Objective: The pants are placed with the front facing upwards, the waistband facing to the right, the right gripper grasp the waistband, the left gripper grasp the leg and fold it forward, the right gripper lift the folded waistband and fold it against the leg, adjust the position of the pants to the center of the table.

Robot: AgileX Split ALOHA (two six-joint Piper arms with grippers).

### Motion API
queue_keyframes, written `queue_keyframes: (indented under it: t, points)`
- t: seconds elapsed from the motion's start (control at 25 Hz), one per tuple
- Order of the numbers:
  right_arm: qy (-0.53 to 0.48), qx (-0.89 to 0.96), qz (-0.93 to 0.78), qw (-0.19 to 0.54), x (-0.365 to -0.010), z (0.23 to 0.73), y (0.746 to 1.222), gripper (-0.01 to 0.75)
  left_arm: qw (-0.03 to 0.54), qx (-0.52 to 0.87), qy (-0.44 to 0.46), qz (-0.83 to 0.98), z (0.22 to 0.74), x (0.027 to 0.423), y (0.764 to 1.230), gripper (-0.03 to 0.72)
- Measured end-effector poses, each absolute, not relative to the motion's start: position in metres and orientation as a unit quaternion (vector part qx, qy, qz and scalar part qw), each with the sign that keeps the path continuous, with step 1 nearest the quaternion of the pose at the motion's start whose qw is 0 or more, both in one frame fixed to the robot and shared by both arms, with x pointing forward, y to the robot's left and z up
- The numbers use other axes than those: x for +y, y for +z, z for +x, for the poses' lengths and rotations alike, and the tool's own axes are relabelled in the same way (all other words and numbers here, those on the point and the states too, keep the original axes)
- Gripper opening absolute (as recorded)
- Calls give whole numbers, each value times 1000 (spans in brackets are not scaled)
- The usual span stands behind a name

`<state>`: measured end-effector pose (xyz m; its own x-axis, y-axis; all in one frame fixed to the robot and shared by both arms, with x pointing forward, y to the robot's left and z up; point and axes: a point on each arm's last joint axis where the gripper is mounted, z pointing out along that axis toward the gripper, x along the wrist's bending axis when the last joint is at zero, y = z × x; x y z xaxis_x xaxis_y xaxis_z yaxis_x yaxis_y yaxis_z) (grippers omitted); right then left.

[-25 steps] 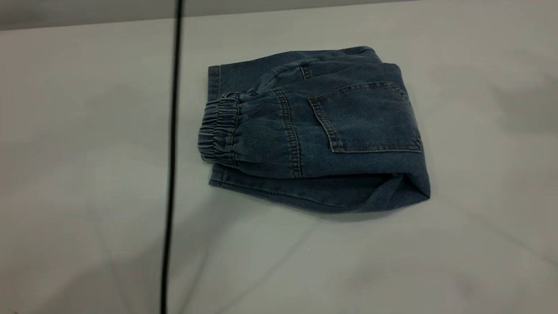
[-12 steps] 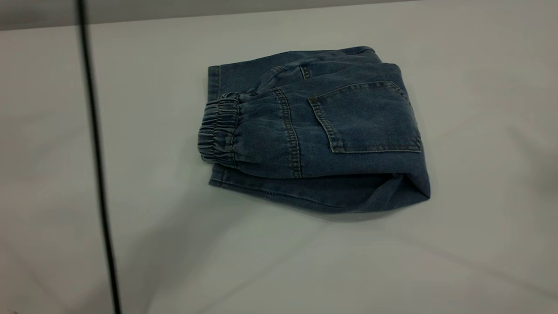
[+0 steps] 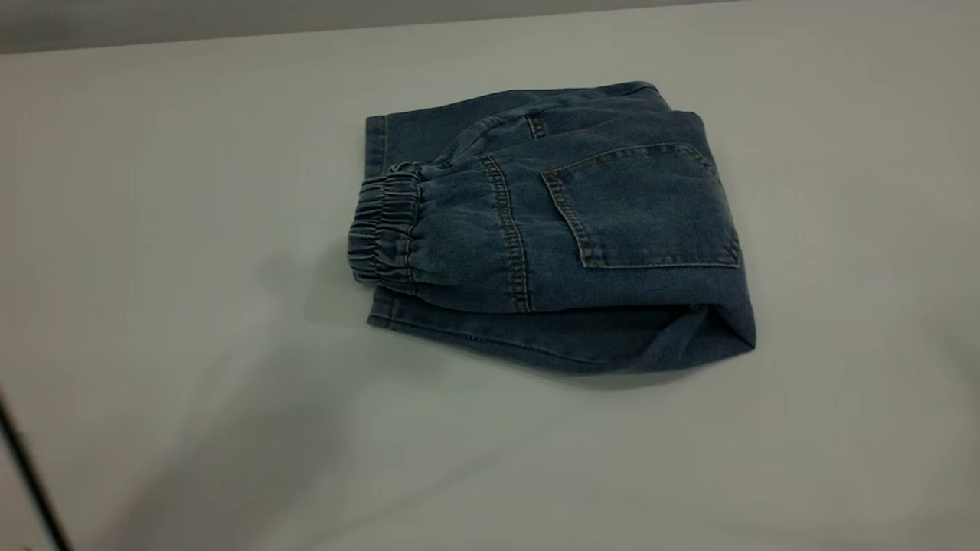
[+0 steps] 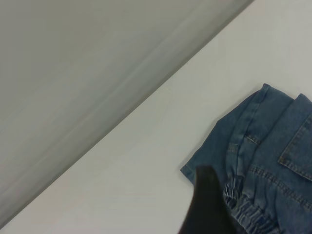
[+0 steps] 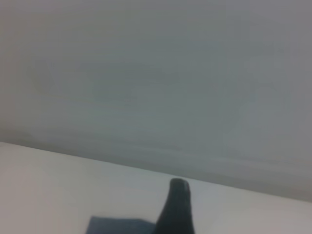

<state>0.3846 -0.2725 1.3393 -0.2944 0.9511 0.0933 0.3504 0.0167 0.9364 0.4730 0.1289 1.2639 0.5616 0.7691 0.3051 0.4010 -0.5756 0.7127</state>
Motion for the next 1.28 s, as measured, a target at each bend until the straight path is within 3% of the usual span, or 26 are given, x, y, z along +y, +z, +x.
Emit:
queue_keyframes:
  t: [0.56,1.0,1.28]
  points:
    - [512,650,503,249,-261,302,1282,573,388,398,311,771,354,231,1278,461]
    - [514,652,495,257,-259,244,1227,573,414,402,317,753,273,303,1210,461]
    - [501,675,462,283,-258,218,1185,573,424,400,316,749,246,326,1159,461]
